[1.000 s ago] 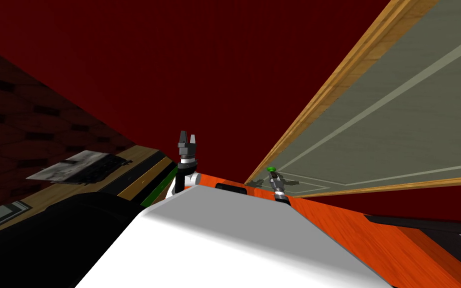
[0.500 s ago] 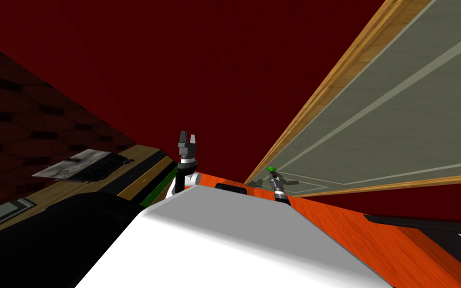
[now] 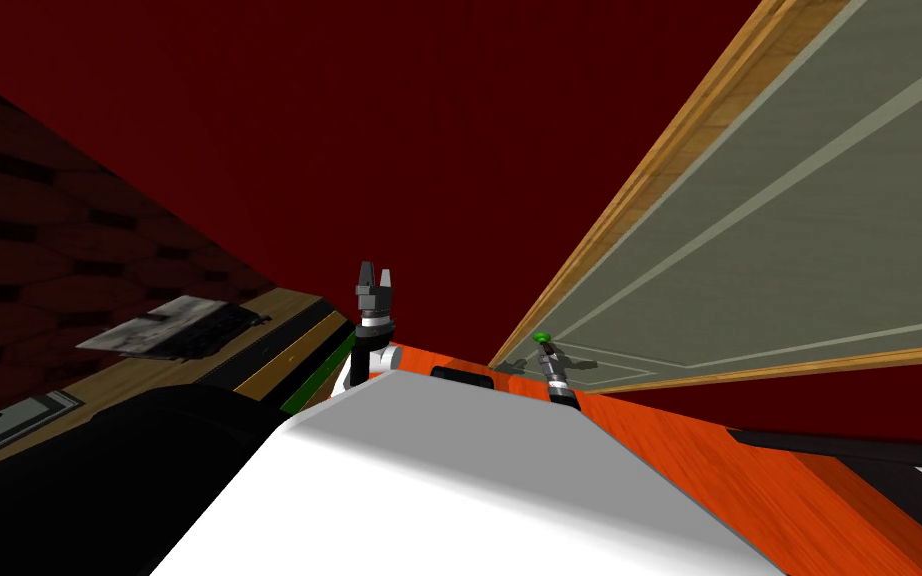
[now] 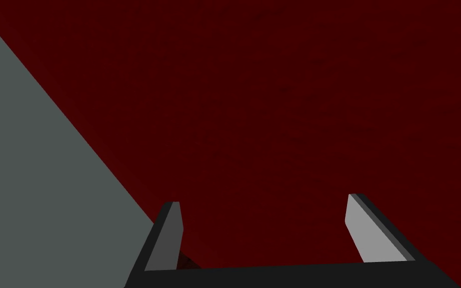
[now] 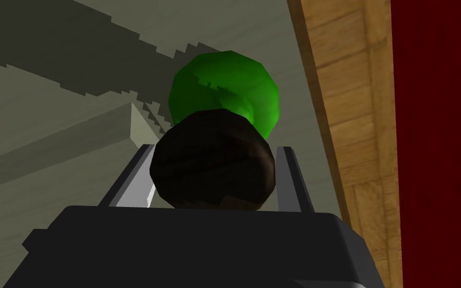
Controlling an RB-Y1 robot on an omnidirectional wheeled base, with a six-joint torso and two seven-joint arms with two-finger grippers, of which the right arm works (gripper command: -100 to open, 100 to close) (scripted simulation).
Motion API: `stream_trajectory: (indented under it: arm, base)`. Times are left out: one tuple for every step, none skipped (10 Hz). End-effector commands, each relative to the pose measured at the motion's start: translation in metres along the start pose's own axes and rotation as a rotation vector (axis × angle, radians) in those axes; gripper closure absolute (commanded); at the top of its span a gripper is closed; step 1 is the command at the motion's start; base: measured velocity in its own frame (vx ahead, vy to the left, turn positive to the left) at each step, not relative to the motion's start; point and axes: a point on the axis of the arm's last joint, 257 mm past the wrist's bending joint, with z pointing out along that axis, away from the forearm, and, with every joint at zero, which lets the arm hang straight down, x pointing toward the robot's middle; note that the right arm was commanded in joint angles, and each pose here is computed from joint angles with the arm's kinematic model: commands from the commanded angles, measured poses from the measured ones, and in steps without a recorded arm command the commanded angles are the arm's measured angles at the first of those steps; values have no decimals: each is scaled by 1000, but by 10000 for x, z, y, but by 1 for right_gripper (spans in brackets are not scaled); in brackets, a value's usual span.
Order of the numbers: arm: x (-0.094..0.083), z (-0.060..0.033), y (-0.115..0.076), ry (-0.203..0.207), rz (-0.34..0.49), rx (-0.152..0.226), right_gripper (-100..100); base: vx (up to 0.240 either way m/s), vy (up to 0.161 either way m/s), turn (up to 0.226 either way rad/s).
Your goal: Pull the door open
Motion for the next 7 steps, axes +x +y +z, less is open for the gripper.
stream_trajectory:
  arm:
    - [46,1,23,6,55,-1,100]
    - [46,1,23,6,68,-1,100]
    - [51,13,27,7,104,-2,100]
    - [51,13,27,7,108,-2,100]
    - [56,26,32,7,148,-3,100]
    - [60,39,36,8,172,-4,100]
    - [60,39,36,8,189,-4,100]
  base:
    - [-30,-8,13]
    - [-20,-7,5]
    - [-21,-7,10]
    - [-18,-4,8]
    - [-22,-7,6]
    - [-34,-7,12]
    - [-23,-4,10]
